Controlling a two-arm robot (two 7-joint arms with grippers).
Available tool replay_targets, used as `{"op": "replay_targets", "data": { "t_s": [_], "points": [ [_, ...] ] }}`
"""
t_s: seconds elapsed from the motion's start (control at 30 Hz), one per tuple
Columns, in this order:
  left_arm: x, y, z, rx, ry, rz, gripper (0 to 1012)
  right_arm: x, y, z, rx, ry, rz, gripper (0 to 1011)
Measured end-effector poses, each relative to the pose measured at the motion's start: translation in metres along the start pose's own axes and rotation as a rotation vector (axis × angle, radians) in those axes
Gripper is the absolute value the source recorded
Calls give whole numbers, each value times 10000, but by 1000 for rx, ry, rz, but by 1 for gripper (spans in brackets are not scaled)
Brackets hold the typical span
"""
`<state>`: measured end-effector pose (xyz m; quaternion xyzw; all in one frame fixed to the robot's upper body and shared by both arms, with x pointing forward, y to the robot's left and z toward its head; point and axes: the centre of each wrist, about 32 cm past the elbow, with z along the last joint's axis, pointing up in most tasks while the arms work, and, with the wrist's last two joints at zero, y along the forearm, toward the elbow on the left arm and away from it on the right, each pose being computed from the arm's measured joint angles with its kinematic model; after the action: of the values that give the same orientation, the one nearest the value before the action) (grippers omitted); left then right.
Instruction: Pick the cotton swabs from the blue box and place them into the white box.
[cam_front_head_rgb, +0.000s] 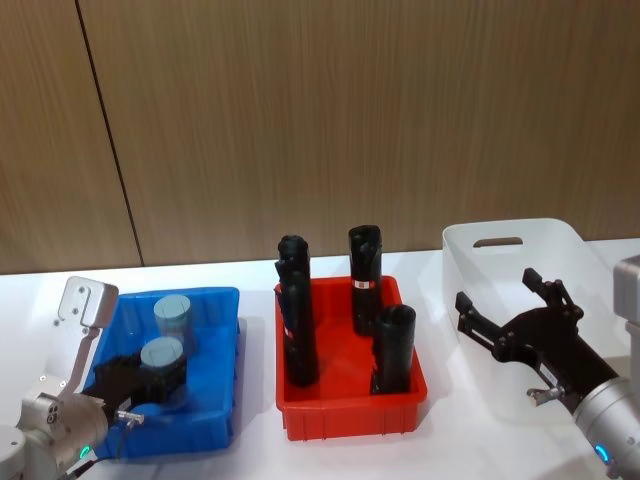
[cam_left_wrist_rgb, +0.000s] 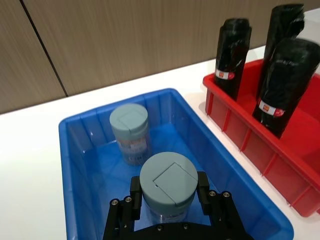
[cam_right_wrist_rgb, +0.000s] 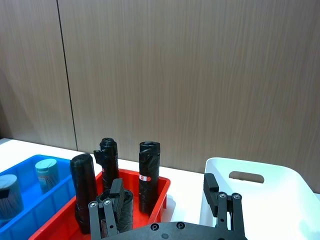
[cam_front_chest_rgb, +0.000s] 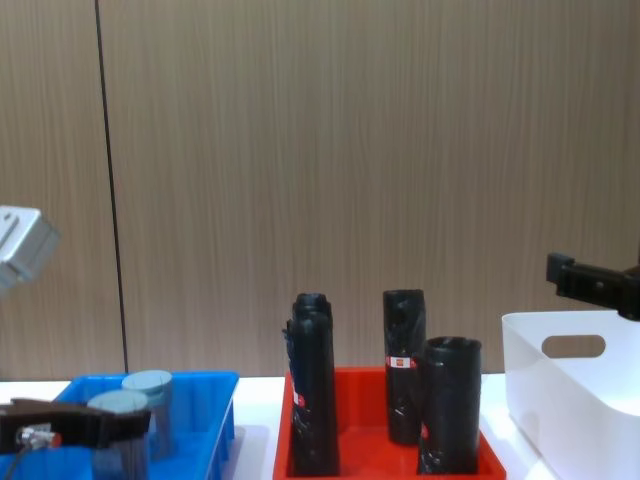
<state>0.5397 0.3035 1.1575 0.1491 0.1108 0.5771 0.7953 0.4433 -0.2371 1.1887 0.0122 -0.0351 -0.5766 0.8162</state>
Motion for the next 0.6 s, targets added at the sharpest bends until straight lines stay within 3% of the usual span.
{"op": "replay_targets", "data": {
  "t_s": [0.3,0.6],
  "points": [
    [-50,107,114,-88,-71,-27,660,0,0,0,0,0,0,1002],
    [-76,226,286,-149,-140,-114,660,0,0,0,0,0,0,1001]
  ]
}}
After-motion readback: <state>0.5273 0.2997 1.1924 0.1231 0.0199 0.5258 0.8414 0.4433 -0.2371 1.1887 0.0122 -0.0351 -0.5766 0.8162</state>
